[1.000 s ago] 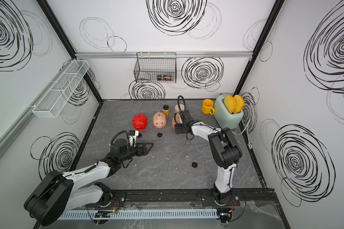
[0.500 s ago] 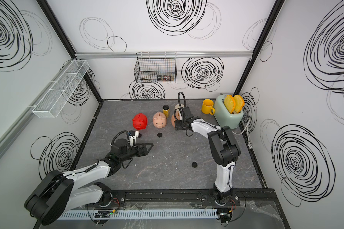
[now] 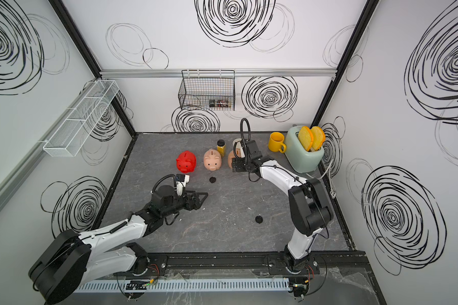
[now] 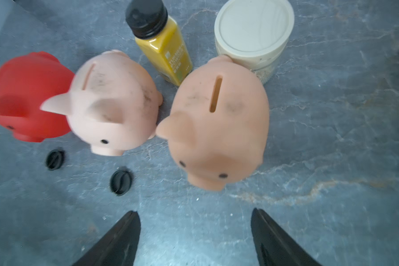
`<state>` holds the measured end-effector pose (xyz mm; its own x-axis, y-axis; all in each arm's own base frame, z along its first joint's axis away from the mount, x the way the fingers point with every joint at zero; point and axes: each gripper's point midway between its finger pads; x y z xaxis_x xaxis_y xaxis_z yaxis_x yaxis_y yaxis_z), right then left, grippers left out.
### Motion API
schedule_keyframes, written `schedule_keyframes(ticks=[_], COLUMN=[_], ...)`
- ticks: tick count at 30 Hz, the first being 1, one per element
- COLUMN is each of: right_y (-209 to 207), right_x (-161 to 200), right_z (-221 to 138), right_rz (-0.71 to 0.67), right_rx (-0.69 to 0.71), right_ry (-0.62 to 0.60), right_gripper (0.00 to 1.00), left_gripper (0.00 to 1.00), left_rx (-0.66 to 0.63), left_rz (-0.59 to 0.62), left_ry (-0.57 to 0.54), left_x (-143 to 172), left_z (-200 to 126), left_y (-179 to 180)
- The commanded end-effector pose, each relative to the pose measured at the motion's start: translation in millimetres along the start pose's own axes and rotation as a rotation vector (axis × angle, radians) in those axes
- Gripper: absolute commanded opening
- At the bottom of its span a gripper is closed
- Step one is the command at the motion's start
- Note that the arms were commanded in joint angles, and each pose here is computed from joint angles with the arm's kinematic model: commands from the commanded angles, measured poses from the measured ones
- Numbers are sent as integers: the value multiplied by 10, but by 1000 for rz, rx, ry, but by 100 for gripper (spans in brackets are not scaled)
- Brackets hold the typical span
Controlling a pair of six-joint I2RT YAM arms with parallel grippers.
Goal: Open piggy banks
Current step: Move the piggy bank to the center of the board, then pick up the lid from the center of the board.
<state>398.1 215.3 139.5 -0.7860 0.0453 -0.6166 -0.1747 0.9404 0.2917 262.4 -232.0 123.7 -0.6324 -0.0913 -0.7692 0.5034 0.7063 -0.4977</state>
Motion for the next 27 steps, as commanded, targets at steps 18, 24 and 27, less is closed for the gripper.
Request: schedule_keyframes(ticks=[18, 24, 27], right_y=[-776, -781, -750], right_x=[1967, 2240, 2284], right_z=[-968, -911, -859], right_rz=[316, 268, 249], right_rx=[238, 257, 271], right_ry=[252, 359, 394], right_gripper=[46, 27, 22], left_gripper=[96, 96, 96], left_rx=[321, 343, 342], left_rz=[206, 206, 209], left_ry=[165, 206, 207], left_x=[665, 790, 794], left_z=[341, 369, 375], left_y=[-1364, -1428, -1424])
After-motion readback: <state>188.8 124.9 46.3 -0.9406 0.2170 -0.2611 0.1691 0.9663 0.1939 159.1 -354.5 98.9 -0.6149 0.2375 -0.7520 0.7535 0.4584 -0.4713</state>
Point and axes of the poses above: each gripper's point midway between its finger pads, its own z axis out along the fingers, its own y axis along the line the jaws close on, x = y × z, and after that the axes turned 5 degrees about z, right-handed
